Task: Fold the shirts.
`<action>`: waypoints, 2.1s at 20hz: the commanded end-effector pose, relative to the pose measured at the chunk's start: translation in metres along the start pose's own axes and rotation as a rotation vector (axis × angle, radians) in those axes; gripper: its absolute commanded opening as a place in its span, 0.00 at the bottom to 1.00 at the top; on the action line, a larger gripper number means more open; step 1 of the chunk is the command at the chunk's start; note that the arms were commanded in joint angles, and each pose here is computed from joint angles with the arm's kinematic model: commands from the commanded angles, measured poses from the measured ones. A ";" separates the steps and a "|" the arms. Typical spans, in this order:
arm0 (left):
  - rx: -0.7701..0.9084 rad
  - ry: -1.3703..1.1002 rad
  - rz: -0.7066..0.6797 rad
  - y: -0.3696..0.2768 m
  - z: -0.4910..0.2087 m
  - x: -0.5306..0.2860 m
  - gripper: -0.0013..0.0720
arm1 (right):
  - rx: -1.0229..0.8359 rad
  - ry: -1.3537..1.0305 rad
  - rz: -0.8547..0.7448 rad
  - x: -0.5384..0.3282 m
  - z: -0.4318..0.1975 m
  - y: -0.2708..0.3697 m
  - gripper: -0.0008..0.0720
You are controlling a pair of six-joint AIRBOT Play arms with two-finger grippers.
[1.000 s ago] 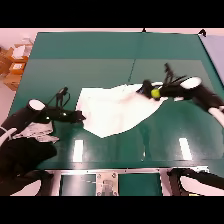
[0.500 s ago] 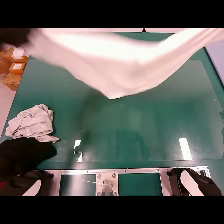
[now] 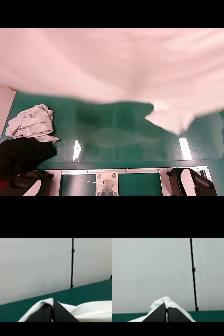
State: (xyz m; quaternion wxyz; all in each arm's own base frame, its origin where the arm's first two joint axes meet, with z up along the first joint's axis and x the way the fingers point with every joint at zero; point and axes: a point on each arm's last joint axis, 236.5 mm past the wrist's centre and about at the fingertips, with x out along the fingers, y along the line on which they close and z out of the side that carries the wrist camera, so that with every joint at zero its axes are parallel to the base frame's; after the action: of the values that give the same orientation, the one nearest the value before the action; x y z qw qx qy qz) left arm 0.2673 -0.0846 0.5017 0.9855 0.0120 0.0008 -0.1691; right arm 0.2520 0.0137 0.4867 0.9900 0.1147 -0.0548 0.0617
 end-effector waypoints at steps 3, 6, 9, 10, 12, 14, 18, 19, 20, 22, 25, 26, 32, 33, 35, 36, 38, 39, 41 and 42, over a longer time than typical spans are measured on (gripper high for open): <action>-0.137 0.425 -0.055 0.014 -0.170 0.141 0.05 | 0.246 0.241 -0.028 0.056 -0.132 -0.075 0.03; -0.244 0.573 -0.123 0.011 -0.289 0.235 0.05 | 0.408 0.445 -0.128 0.101 -0.261 -0.143 0.03; -0.393 0.652 -0.168 0.004 -0.398 0.302 0.05 | 0.563 0.685 -0.189 0.132 -0.383 -0.184 0.03; -0.441 0.671 -0.184 0.000 -0.428 0.315 0.05 | 0.604 0.751 -0.198 0.141 -0.418 -0.194 0.03; -0.528 0.679 -0.180 -0.003 -0.465 0.332 0.05 | 0.688 0.833 -0.214 0.156 -0.467 -0.209 0.03; -0.561 0.691 -0.168 -0.002 -0.483 0.336 0.05 | 0.728 0.879 -0.201 0.167 -0.489 -0.217 0.03; -0.551 0.715 -0.217 0.005 -0.461 0.328 0.95 | 0.693 0.898 -0.103 0.177 -0.454 -0.217 0.45; -0.554 0.748 -0.264 0.011 -0.447 0.318 0.93 | 0.660 0.931 -0.080 0.168 -0.439 -0.224 0.45; -0.556 0.794 -0.315 0.018 -0.437 0.303 0.93 | 0.639 0.975 -0.071 0.152 -0.429 -0.232 0.45; -0.588 0.936 -0.393 0.038 -0.429 0.258 0.93 | 0.642 1.053 -0.085 0.111 -0.419 -0.247 0.45; -0.710 1.218 -0.418 0.064 -0.459 0.178 0.93 | 0.678 1.118 -0.193 0.043 -0.420 -0.269 0.42; -0.761 1.300 -0.416 0.066 -0.472 0.156 0.92 | 0.680 1.123 -0.221 0.023 -0.421 -0.274 0.42; -0.904 1.541 -0.373 0.041 -0.552 0.063 0.92 | 0.754 1.273 -0.298 -0.078 -0.483 -0.263 0.44; -0.894 1.579 -0.351 0.039 -0.563 0.048 0.92 | 0.765 1.292 -0.288 -0.084 -0.497 -0.257 0.44; -0.888 1.646 -0.322 0.035 -0.578 0.026 0.92 | 0.776 1.332 -0.264 -0.089 -0.519 -0.247 0.44; -0.890 1.668 -0.315 0.033 -0.582 0.018 0.92 | 0.784 1.351 -0.254 -0.089 -0.527 -0.244 0.47; -0.883 1.697 -0.272 0.032 -0.594 0.004 0.92 | 0.804 1.398 -0.224 -0.088 -0.543 -0.236 0.50; -0.883 1.704 -0.243 0.031 -0.601 -0.001 0.92 | 0.813 1.424 -0.206 -0.088 -0.551 -0.231 0.50; -0.892 1.739 -0.217 0.027 -0.611 -0.014 0.92 | 0.819 1.469 -0.171 -0.088 -0.564 -0.223 0.50; -0.894 1.760 -0.202 0.027 -0.615 -0.020 0.92 | 0.818 1.482 -0.163 -0.087 -0.569 -0.220 0.50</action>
State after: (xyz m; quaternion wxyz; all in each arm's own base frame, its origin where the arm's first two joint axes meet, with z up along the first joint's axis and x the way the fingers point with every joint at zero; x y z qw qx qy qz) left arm 0.2795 -0.0469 -0.0930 0.5391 -0.2530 0.7782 -0.1994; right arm 0.2534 -0.0868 -0.1034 0.6675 0.4084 0.6204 0.0525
